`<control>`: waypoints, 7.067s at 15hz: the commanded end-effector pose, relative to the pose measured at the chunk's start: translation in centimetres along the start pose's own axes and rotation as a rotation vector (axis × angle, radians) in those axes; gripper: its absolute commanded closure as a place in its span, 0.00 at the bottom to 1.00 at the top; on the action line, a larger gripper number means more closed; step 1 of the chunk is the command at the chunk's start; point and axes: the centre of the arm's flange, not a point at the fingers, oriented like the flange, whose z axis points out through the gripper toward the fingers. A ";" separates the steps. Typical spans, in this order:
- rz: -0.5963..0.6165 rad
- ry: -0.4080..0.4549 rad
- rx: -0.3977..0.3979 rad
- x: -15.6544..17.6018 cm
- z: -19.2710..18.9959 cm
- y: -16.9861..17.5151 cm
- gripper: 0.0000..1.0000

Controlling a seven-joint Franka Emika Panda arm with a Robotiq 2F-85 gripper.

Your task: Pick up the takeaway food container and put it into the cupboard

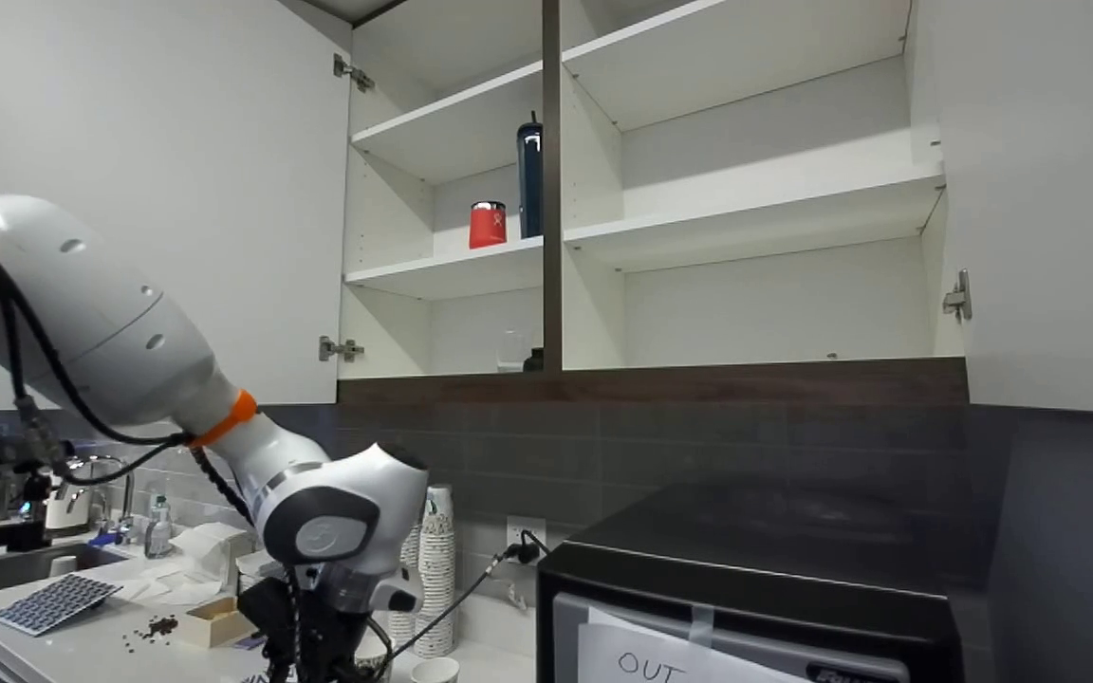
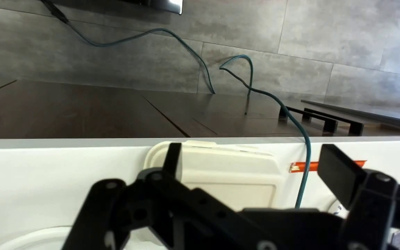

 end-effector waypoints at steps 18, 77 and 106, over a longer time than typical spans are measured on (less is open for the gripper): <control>-0.031 0.283 0.077 3.6 5.7 0.8 0.00; 0.174 0.254 0.482 8.9 13.3 14.4 0.96; -0.058 0.334 0.383 6.0 2.2 7.7 0.87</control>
